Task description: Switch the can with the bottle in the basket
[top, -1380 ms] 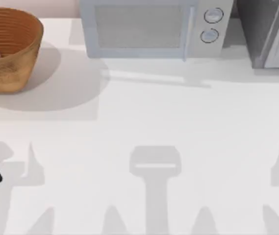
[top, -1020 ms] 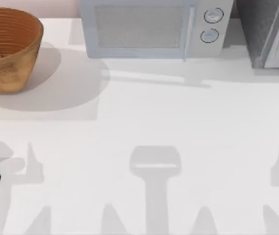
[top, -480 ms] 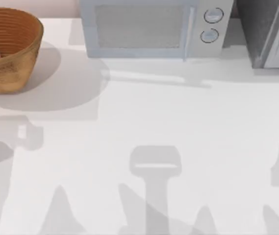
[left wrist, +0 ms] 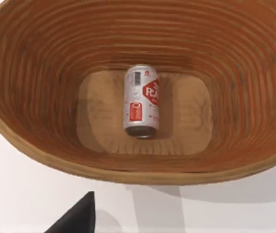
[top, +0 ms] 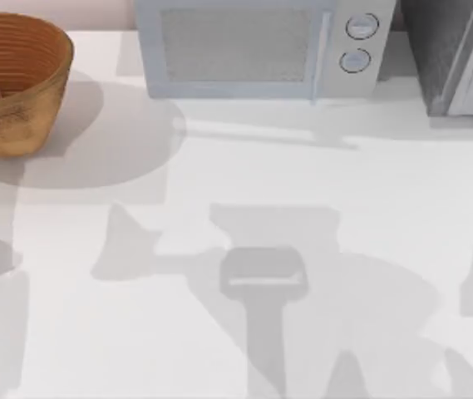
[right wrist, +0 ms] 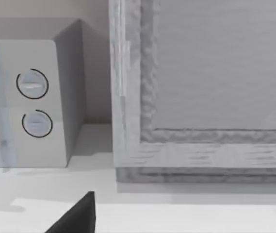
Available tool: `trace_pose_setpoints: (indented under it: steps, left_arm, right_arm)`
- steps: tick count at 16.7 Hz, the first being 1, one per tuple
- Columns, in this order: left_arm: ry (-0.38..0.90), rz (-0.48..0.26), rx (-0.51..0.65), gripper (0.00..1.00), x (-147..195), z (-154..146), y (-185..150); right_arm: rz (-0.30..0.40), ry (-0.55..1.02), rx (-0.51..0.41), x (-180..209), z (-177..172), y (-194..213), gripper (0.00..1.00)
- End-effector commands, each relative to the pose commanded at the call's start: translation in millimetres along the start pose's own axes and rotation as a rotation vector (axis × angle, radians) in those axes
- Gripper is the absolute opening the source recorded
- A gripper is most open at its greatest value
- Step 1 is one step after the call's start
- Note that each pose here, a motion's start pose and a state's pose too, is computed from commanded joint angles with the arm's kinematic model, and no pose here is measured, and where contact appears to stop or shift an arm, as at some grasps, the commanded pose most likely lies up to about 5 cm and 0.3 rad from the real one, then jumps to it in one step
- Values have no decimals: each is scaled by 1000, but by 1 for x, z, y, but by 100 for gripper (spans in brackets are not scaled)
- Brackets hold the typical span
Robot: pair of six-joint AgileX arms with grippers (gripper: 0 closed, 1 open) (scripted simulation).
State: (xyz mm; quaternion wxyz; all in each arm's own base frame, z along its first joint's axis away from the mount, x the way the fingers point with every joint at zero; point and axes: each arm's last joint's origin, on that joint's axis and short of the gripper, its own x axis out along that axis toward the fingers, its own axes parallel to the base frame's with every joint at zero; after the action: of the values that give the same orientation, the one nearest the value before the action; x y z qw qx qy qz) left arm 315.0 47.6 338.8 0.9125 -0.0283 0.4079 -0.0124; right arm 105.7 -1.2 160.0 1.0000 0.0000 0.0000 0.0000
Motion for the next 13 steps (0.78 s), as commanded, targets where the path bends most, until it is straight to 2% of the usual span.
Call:
trace_pose_setpoints:
  steps: [3,6,10,13]
  left_arm:
    - [118,-34,-11,100,47,41,17]
    - [240,-75,-25,100,104,62,34]
    - [399,-131,-46,100,177,59,51]
    - [494,-164,-63,100,218,46,58]
  right_arm:
    - [0,0,0,0,0,0,100]
    - [0,0,0,0,0,0,100]
    - [0,0,0,0,0,0,100]
    - [0,0,0,0,0,0,100]
